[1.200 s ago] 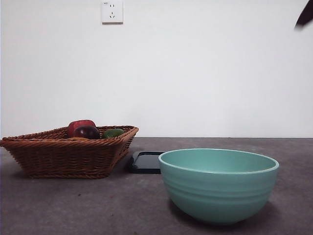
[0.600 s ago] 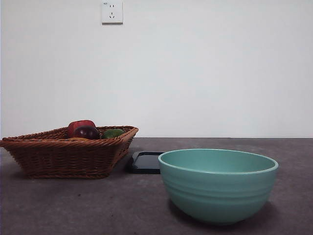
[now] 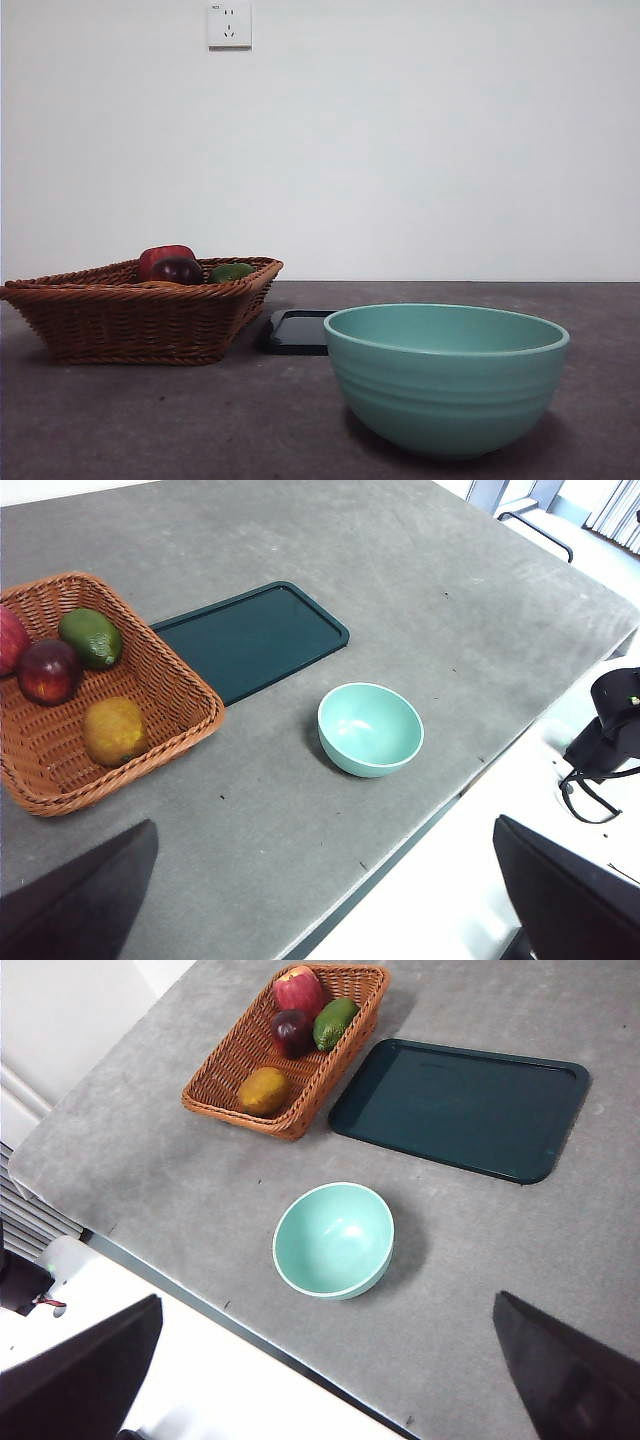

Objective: Pick up the wifruite, put it on the bowl, pick up the plate, put it on desk

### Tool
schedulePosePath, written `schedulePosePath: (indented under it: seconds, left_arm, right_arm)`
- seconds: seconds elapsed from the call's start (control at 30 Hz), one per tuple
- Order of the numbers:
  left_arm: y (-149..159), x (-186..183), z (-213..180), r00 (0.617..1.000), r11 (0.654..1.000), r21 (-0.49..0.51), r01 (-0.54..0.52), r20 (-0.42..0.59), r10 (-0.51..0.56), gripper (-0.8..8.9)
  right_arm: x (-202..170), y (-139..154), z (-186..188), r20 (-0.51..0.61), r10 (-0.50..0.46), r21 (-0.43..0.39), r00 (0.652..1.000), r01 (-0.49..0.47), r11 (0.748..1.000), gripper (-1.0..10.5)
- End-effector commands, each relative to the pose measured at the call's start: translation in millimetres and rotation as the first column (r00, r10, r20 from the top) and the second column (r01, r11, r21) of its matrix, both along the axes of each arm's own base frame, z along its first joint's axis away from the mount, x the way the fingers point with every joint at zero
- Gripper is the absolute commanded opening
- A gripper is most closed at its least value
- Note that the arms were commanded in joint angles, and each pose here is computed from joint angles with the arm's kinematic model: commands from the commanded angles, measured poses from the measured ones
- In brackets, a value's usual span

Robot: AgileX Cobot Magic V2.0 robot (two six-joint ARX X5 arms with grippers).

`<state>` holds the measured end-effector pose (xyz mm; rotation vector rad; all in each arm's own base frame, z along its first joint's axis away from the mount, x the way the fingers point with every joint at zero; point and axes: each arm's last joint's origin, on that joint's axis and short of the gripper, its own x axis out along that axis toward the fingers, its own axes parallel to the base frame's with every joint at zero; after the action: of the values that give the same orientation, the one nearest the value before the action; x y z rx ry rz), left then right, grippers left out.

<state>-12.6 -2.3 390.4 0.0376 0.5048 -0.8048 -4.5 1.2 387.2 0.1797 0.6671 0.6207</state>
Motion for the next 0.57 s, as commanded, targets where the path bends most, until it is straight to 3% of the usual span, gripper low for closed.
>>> schedulePosePath:
  seconds: [0.03, 0.43, 0.5, 0.57]
  left_arm:
    - [0.7, -1.4, 3.4, 1.000, 1.000, -0.007, 0.015, 0.027, -0.015, 6.25]
    - [0.7, -1.4, 3.4, 1.000, 1.000, -0.007, 0.015, 0.026, -0.015, 5.89]
    - [0.7, -1.4, 3.4, 1.000, 1.000, -0.007, 0.015, 0.026, -0.015, 5.02]
    - [0.7, -1.4, 3.4, 1.000, 1.000, -0.007, 0.015, 0.026, -0.015, 3.29]
  right_arm:
    - [-4.9, -3.6, -2.0, -0.036, 0.009, -0.038, 0.999, -0.011, 0.999, 6.1]
    - [-4.4, -3.9, -1.8, -0.028, -0.006, -0.045, 1.000, 0.005, 0.999, 6.1]
    - [-4.4, -3.9, -1.8, -0.028, -0.006, -0.045, 1.000, 0.005, 0.999, 5.2]
    - [-4.4, -3.9, -1.8, -0.025, -0.003, -0.049, 1.000, 0.002, 0.999, 2.8]
